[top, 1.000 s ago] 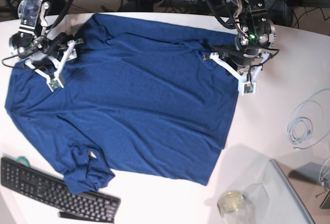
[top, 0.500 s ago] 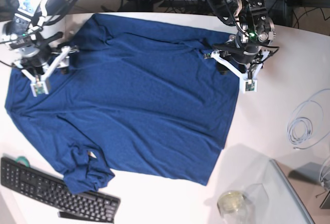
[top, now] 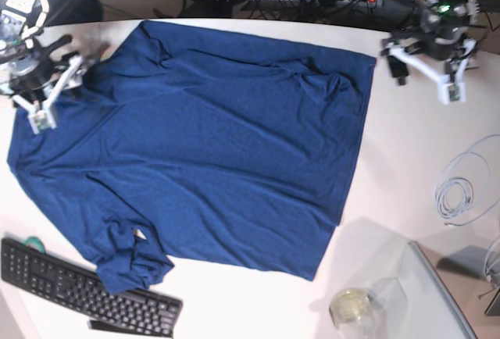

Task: Layout the t-shirt on the table in an organized manner, then fold the t-shirt properly
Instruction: 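Release the shirt with both grippers and raise them, then lower the left gripper onto the shirt side and grasp it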

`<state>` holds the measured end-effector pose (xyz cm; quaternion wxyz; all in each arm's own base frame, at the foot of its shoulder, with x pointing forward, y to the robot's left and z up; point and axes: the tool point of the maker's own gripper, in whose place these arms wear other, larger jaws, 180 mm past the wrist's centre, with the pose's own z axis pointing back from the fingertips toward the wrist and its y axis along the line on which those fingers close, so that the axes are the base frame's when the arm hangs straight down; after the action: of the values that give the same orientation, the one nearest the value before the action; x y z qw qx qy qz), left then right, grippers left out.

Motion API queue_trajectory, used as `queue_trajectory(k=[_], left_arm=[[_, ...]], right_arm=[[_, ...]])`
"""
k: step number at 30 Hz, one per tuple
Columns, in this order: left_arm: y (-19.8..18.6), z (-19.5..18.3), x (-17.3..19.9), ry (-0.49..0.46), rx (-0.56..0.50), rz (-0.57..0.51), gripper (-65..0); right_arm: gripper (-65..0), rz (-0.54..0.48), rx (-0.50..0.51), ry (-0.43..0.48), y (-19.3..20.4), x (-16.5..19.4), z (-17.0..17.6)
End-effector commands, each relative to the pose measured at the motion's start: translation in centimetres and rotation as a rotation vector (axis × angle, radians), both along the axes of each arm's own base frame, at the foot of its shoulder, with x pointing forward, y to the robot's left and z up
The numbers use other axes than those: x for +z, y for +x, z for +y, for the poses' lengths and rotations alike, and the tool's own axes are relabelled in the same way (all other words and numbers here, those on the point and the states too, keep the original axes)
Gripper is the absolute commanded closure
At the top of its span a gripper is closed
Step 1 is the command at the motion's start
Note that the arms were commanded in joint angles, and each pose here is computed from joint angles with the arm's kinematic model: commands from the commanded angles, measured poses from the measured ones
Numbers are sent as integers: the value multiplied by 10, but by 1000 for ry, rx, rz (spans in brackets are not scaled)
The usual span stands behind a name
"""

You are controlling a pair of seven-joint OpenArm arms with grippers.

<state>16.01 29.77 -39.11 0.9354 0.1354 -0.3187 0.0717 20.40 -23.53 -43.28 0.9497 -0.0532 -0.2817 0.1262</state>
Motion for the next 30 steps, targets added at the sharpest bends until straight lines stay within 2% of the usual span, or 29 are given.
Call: queue_trajectory(k=[1, 6, 9, 14, 18, 19, 21, 25, 30], left_arm=[[-3, 10, 6, 15, -2, -21, -569], [-22, 42, -1, 29, -9, 26, -569], [-26, 42, -11, 5, -5, 45, -569], [-26, 38, -15, -11, -5, 48, -569], [-28, 38, -15, -11, -5, 51, -569], [-28, 38, -16, -10, -3, 52, -569], [-29, 39, -15, -8, -2, 52, -569], [-28, 39, -15, -9, -4, 52, -569], [-26, 38, -15, -9, -5, 48, -569]], right_arm=[[-369, -45, 16, -15, 9, 9, -2], [-372, -32, 72, -11, 9, 5, 13], [-372, 26, 133, -61, 5, -8, 21], [-369, 75, 144, -39, 3, -26, 27], [-359, 55, 151, -13, 4, -31, 32], [-341, 62, 150, -8, 3, -33, 32], [-258, 70, 149, -1, 3, -37, 33], [-9, 75, 105, -8, -2, -38, 19], [-5, 87, 67, -52, -13, -33, -7]])
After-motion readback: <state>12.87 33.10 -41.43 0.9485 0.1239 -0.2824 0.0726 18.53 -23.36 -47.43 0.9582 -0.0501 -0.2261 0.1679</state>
